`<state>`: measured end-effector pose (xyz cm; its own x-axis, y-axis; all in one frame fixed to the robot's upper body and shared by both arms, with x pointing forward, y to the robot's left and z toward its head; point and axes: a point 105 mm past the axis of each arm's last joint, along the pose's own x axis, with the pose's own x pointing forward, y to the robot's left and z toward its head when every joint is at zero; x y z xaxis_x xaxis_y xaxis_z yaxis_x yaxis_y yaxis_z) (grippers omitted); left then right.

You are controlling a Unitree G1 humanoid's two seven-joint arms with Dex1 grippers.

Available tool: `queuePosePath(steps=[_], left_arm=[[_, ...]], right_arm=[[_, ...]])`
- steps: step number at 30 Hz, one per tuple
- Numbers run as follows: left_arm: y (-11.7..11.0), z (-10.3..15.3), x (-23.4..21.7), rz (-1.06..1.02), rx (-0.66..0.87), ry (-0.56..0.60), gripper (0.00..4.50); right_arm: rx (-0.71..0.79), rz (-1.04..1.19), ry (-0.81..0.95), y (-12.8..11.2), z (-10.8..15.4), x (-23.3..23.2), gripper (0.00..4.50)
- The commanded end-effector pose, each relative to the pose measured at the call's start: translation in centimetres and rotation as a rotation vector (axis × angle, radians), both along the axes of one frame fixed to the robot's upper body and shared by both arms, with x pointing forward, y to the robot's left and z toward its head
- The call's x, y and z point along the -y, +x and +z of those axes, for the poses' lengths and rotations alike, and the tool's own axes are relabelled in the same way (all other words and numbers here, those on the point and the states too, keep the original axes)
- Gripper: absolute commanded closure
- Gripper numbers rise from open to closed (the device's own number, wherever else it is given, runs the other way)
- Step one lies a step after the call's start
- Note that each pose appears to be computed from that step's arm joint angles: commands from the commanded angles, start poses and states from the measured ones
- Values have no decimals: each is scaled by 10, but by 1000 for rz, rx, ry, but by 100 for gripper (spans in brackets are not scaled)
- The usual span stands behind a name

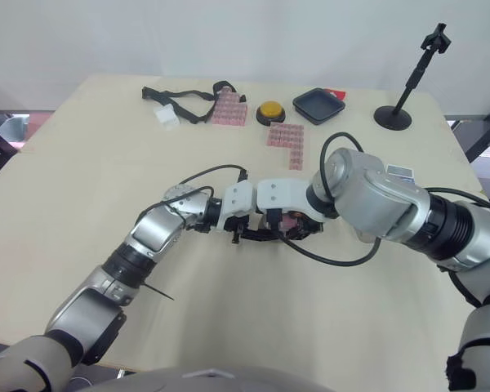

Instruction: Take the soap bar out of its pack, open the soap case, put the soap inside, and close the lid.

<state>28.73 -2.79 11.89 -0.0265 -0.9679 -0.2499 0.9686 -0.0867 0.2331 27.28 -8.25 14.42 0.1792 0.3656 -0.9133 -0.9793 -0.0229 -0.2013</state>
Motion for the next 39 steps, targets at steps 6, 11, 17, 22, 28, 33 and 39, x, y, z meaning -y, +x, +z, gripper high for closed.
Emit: queuePosePath(steps=[6,11,17,22,28,33,39], left_arm=[[1,2,-11,-1,-9,-40,258],[1,2,-19,-6,-28,-62,258],[-5,5,-35,-45,-27,-121,258],[-14,6,-52,-75,-23,-185,258],[-12,-2,-62,-33,34,-239,258],[-12,-4,-60,-14,55,-267,258],[-14,-8,-61,-20,52,-261,258]], right_arm=[[52,3,58,4,11,-1,11],[47,-19,89,4,12,7,2],[-43,-87,292,-7,16,13,2],[-82,-139,600,-12,16,18,2],[-12,-175,882,-18,0,27,2],[50,-181,989,-25,-16,30,2],[173,-269,1036,-25,-18,54,2]])
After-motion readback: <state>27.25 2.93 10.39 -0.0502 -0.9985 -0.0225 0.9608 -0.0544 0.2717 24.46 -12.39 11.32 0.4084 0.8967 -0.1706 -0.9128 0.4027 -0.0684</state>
